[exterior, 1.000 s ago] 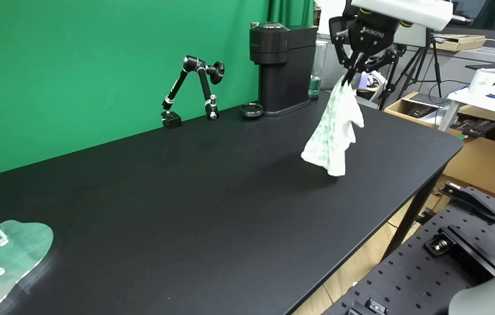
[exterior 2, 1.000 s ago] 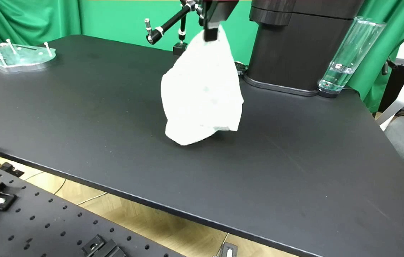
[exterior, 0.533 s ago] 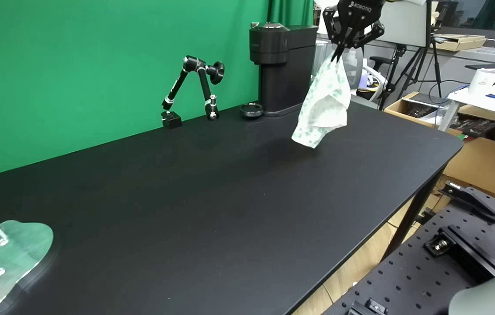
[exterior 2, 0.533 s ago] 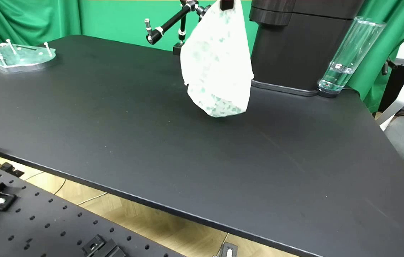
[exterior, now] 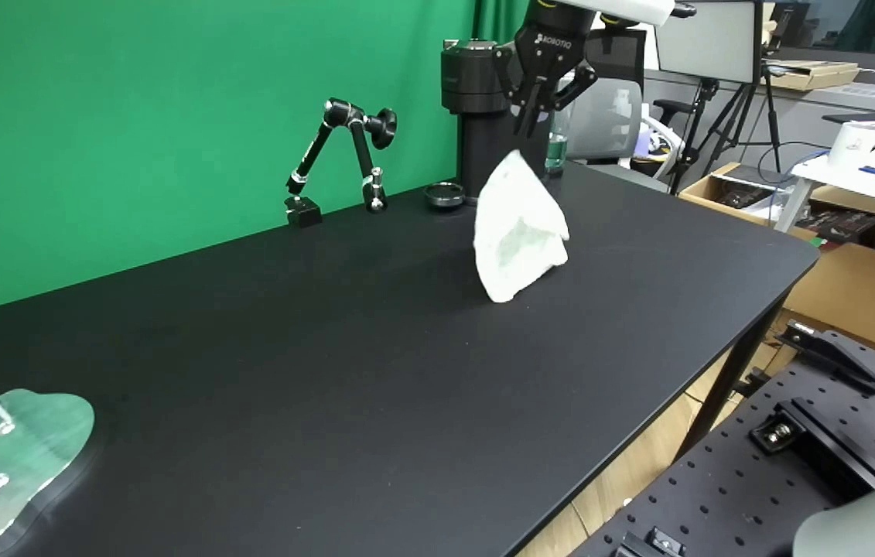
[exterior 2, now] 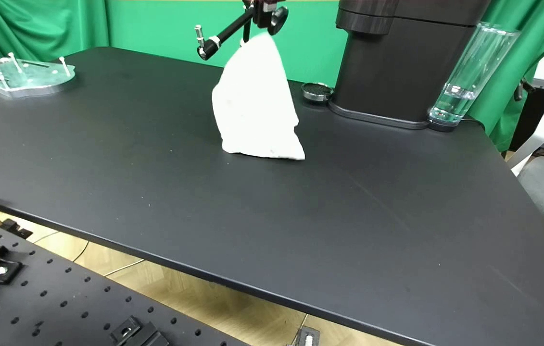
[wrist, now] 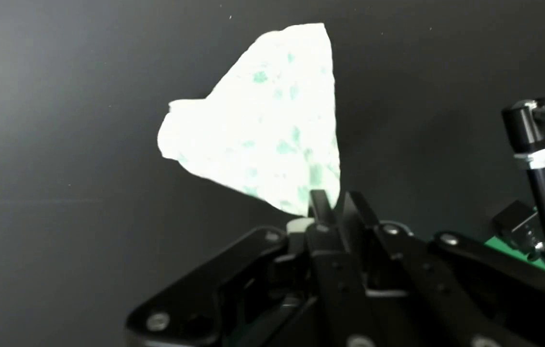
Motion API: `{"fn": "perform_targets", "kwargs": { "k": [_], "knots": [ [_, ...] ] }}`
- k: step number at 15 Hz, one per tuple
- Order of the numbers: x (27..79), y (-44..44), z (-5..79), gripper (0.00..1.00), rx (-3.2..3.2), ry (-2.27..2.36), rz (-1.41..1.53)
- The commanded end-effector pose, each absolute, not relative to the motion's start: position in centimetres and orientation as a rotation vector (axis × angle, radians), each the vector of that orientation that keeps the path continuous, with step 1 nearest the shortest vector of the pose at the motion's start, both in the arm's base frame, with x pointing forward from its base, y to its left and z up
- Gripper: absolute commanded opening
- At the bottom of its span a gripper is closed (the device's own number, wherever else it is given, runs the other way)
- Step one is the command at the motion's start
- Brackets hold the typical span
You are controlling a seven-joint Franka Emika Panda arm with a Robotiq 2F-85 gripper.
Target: Remove the white cloth from the black stand
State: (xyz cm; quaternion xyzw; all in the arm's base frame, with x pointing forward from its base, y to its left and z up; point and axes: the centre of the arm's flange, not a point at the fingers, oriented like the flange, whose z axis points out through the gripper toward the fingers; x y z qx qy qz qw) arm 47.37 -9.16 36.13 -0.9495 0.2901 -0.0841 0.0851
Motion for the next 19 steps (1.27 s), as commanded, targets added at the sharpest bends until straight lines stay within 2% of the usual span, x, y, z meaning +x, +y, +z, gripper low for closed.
{"fn": "perform_targets", "kwargs": {
  "k": [1, 8, 9, 19],
  "knots": [
    [49.5, -8.5, 36.0, 0.46, -2.863, 0.738, -0.164],
    [47.3, -7.2, 36.5, 0.94, -3.019, 0.617, -0.15],
    [47.2, -7.1, 36.6, 0.98, -3.049, 0.601, -0.164],
    [46.2, -5.9, 37.9, 1.0, -3.088, 0.612, -0.034]
  ]
}}
